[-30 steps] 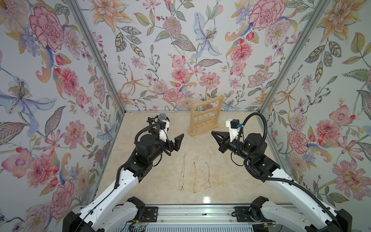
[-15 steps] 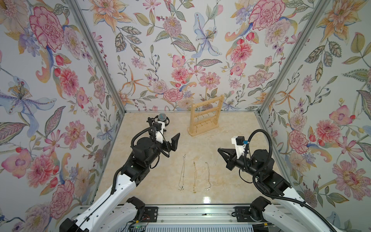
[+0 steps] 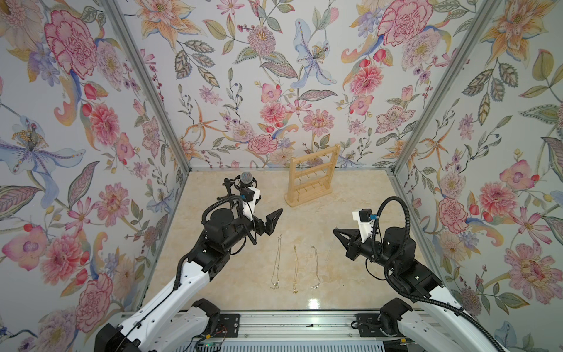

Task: Take the necklace off the jewelry display stand
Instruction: Place the necklace at the center of the board.

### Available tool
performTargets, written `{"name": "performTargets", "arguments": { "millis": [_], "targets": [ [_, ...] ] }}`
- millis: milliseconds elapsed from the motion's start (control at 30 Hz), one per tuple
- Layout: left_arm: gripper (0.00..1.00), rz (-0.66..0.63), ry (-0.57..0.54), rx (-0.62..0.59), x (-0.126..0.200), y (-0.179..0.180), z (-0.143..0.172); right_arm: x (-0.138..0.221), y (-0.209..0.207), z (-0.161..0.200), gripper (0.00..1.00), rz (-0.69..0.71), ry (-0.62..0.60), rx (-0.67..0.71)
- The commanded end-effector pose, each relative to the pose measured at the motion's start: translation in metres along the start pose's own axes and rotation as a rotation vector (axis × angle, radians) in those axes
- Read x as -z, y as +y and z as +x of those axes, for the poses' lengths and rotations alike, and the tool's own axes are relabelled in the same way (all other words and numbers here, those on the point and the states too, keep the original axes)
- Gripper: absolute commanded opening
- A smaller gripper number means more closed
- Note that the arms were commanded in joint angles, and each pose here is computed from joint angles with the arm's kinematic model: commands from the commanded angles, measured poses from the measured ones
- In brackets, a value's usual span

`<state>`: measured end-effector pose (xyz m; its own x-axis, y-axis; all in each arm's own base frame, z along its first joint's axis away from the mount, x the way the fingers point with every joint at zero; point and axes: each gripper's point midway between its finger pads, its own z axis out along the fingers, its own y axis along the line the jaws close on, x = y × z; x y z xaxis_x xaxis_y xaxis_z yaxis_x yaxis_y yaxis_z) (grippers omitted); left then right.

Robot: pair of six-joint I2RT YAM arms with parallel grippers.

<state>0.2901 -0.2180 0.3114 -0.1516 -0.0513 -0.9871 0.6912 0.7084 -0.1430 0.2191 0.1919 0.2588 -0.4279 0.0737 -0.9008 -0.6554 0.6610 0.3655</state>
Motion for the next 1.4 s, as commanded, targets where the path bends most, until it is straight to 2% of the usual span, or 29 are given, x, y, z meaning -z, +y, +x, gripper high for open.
{"name": "performTargets", "arguments": {
  "millis": [0,267,633,900,967,1367],
  "targets": [
    [0.99,0.190,-0.022,0.008,-0.004,-0.029,-0.006,0.005,-0.003,0.002,0.00,-0.009,-0.005,-0.052],
    [0.99,0.307,0.053,-0.039,-0.025,-0.082,-0.007,0.010,-0.012,0.000,0.00,-0.016,-0.009,-0.138],
    [0.99,0.549,0.162,-0.042,-0.076,-0.172,0.038,0.023,-0.008,-0.010,0.00,-0.041,-0.045,-0.200],
    [0.97,0.638,0.193,-0.008,-0.105,-0.190,0.067,0.034,-0.004,-0.012,0.00,-0.041,-0.056,-0.201],
    [0.96,0.649,0.220,0.001,-0.114,-0.191,0.083,0.036,-0.003,-0.012,0.00,-0.040,-0.054,-0.199],
    [0.93,0.745,0.258,0.007,-0.128,-0.218,0.113,0.045,0.000,-0.013,0.00,-0.030,-0.053,-0.192]
  ]
}}
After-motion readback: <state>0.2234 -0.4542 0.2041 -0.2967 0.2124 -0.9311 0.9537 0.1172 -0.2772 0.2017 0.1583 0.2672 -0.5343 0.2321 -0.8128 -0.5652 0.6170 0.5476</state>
